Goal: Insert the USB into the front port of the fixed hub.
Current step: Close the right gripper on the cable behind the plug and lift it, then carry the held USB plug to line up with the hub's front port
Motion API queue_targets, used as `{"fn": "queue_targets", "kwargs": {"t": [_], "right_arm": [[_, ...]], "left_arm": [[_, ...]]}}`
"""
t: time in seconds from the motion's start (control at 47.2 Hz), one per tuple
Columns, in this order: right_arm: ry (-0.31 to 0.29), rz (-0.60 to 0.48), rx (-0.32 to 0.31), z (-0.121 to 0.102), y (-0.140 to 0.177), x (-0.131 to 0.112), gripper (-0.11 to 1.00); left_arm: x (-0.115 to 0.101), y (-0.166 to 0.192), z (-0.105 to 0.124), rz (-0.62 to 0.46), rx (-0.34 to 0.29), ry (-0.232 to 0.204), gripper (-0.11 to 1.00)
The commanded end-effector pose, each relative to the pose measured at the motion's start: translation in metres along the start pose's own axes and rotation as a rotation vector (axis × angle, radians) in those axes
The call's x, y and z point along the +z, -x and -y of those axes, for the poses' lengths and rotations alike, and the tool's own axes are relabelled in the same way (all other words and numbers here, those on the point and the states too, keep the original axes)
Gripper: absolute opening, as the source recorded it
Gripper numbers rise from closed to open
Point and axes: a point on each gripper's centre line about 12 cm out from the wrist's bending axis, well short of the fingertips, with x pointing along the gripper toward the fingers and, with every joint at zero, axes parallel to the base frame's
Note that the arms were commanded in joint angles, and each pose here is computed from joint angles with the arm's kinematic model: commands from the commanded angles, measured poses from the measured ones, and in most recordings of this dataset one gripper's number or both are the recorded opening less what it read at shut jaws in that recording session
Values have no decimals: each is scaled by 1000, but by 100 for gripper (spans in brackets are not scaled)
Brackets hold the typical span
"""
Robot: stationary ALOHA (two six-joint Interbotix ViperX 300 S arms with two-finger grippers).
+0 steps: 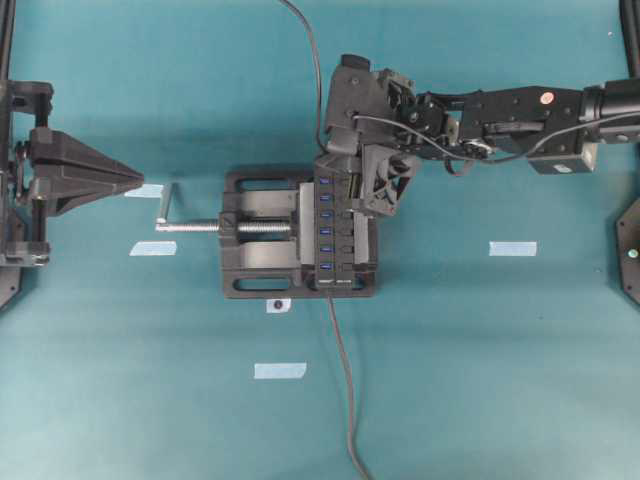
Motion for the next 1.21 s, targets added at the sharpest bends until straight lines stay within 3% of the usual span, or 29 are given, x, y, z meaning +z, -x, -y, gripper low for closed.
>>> {"fn": "queue_targets", "kwargs": {"t": [0.0,0.509,0.785,1.187], "right_arm": [[1,35,-4,2,7,13,4],[1,14,6,-2,10,23,3],[2,49,13,-6,21,40,3],[-26,37,23,-9,31,41,3]], "left_arm": [[5,0,0,15,2,-1,0],[6,0,0,18,2,-1,0],[6,0,0,20,1,2,0],[6,1,0,23,1,2,0]]}}
